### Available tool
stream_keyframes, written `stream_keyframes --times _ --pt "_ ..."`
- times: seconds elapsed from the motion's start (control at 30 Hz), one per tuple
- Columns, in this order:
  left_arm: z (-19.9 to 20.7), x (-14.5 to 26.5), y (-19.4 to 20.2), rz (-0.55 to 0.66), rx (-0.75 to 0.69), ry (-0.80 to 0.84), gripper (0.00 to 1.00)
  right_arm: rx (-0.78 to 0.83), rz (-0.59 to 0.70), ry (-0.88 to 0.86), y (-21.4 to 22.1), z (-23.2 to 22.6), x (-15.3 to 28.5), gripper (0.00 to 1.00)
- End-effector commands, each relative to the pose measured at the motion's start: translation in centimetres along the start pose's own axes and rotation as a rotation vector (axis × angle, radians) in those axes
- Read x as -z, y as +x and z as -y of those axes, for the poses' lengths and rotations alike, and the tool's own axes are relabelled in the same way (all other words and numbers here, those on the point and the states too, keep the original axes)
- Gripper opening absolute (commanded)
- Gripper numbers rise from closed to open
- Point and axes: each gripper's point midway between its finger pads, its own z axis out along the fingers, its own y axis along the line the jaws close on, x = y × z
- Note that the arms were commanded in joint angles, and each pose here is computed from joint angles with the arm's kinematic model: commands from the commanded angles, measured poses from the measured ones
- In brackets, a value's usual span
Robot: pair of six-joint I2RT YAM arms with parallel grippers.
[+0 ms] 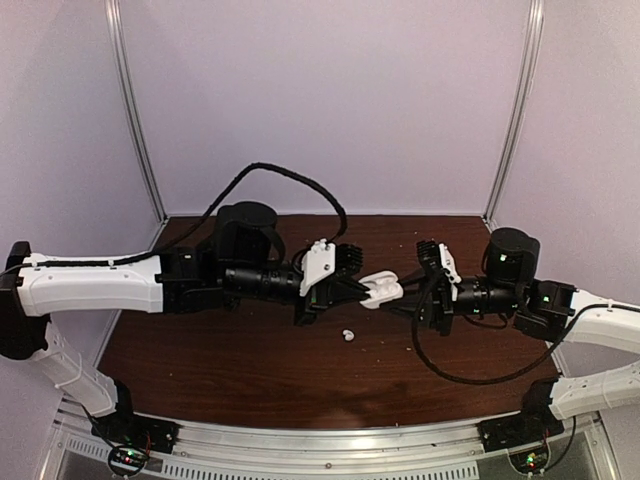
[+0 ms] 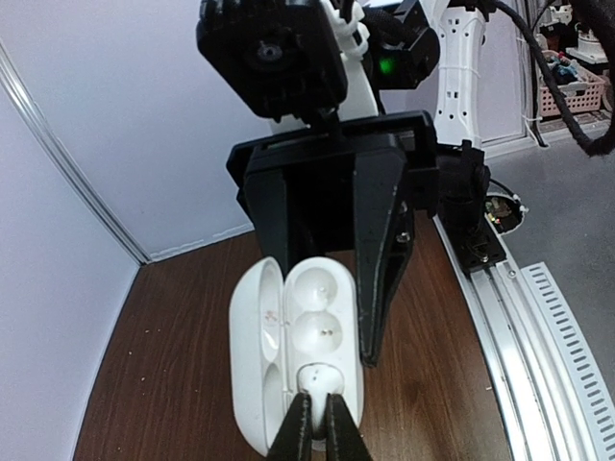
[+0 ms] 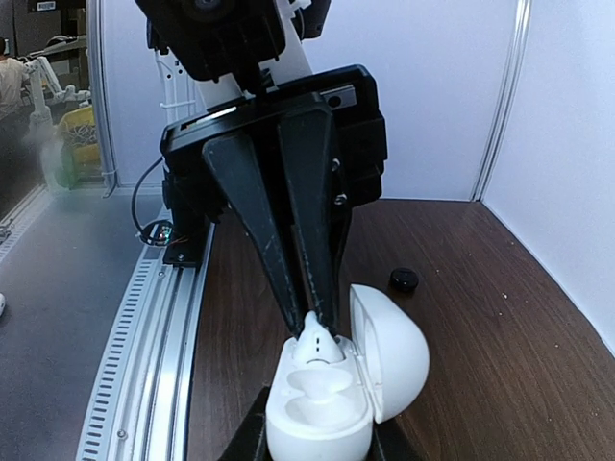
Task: Insert the wireless bluetooth earbuds into the charging case
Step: Insert the left earbud into the left side groove of the charging case.
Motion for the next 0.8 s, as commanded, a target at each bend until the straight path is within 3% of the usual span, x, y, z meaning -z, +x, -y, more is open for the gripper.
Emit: stream_keyframes --times 0.0,0.4,0.77 --pt "0.9 -0.8 0.6 -0.018 0.031 0.053 0.07 0.068 0.089 0.037 -3.6 0.7 0.3 0.0" --pt "0.5 0.7 0.3 -0.029 0.035 0.007 0.22 0.057 0.079 0.036 -3.0 0.5 0.4 0.0" --pt "-0.2 1.8 -0.9 0.012 0.008 -0.041 0.2 0.039 0.06 0.028 -2.4 0.5 0.0 0.0"
